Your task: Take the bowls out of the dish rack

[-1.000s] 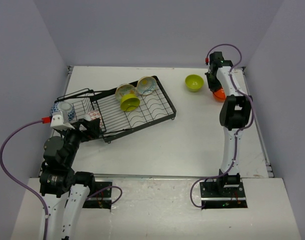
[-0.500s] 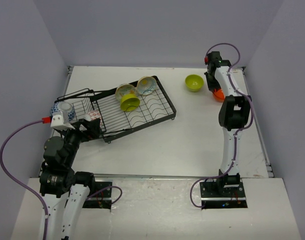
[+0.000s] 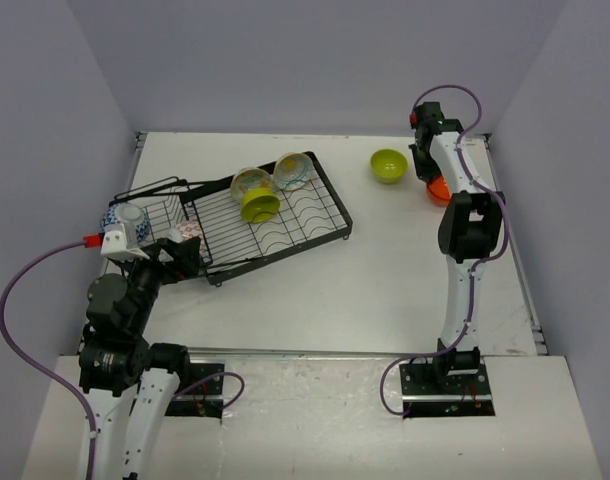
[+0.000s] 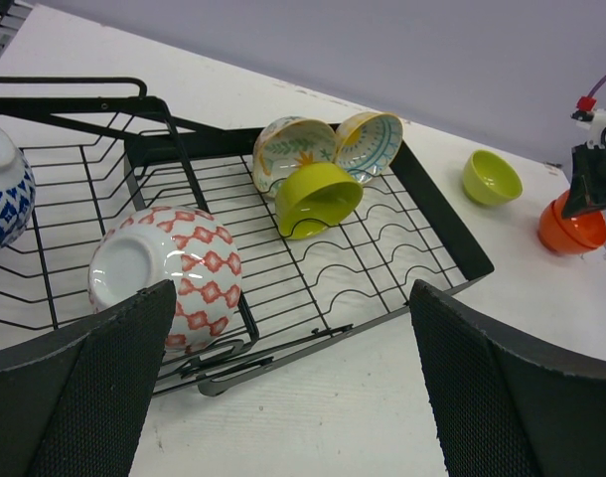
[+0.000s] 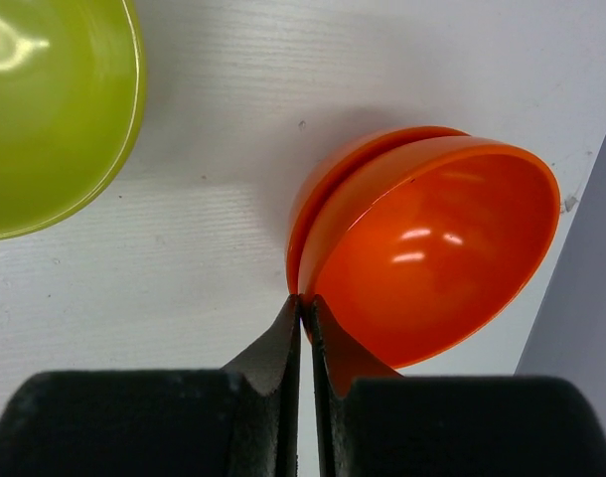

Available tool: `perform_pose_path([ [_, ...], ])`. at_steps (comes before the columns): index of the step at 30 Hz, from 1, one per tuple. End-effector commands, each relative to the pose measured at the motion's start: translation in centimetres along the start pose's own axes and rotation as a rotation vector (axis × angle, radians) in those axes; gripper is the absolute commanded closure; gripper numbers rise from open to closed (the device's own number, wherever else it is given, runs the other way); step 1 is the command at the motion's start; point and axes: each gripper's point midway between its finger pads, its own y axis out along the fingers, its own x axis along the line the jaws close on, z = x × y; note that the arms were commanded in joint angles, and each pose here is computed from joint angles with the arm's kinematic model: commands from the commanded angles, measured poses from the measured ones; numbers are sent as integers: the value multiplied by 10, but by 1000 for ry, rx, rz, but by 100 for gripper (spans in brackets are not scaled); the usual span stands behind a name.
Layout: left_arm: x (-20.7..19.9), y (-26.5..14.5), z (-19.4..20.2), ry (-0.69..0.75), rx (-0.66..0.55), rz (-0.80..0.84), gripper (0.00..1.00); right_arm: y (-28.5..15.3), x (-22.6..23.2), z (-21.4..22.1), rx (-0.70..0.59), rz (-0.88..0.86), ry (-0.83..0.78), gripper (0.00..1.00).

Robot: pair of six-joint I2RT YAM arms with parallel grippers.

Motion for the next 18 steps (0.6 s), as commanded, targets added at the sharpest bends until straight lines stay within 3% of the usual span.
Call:
perform_pose_path([
  [1, -5, 0, -9, 25, -40, 27, 0, -12, -8, -4, -16, 38, 13, 97],
  [18, -5, -1, -10, 23, -49, 29, 0, -14, -2, 1, 4, 23, -10, 98],
])
